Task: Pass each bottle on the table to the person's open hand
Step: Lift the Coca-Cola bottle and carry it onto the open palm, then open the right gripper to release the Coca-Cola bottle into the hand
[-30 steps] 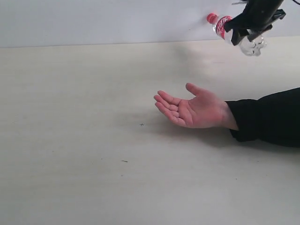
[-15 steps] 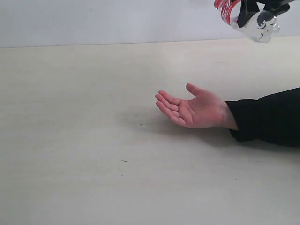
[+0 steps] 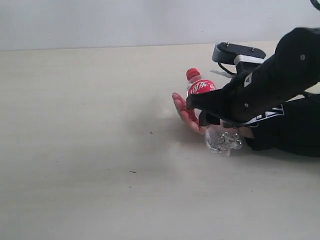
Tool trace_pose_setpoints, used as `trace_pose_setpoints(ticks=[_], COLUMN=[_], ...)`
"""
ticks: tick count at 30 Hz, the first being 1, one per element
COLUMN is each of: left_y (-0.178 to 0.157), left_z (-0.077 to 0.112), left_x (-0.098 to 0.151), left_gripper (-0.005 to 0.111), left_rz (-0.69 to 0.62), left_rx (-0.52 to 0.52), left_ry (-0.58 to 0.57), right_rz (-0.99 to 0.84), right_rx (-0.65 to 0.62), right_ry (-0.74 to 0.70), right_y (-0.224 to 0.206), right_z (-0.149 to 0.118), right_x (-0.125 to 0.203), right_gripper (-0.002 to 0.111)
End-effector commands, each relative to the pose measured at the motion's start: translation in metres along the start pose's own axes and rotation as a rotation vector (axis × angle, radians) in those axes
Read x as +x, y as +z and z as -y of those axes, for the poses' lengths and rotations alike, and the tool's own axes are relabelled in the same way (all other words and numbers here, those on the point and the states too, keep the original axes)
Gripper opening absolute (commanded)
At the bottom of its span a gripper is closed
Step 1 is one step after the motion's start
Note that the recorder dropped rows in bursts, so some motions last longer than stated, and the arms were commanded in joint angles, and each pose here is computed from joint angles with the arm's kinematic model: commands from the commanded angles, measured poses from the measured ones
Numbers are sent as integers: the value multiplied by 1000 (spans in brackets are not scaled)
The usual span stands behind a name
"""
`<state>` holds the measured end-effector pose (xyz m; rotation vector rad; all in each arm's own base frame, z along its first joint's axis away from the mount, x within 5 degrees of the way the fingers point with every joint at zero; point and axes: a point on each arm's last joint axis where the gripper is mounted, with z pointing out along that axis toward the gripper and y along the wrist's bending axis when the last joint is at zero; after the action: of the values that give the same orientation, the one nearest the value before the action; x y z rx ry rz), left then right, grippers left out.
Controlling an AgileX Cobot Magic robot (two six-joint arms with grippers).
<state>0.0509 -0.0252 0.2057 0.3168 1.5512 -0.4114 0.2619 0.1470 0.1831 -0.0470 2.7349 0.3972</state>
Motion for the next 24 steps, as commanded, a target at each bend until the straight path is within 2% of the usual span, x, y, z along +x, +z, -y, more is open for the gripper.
trace_pose_setpoints(ticks=[1,4,10,13,15,20,24], left_y=[0,0,0,0,0,0,0], left_z=[0,0,0,0,0,0,0], left_x=[0,0,0,0,0,0,0], left_gripper=[1,1,1,1,1,1,1], left_rz=[0,0,0,0,0,0,0], left_rx=[-1,-1,-1,-1,-1,-1,-1], left_ry=[-5,-5,-5,-5,-5,-5,-5], right_rz=[94,106,133,136,139,163,252], right_rx=[-35,-38,-46,-44,-42,-50,-93], right_ry=[71,67,62,47,37,-15,-48], right_y=[0,0,0,0,0,-7,-39], right_z=[-3,-3,-4,-3,-3,-5,-9], right_x=[2,1,-1,-2,-2,-3,-7], right_gripper=[0,9,55,75,80,80,78])
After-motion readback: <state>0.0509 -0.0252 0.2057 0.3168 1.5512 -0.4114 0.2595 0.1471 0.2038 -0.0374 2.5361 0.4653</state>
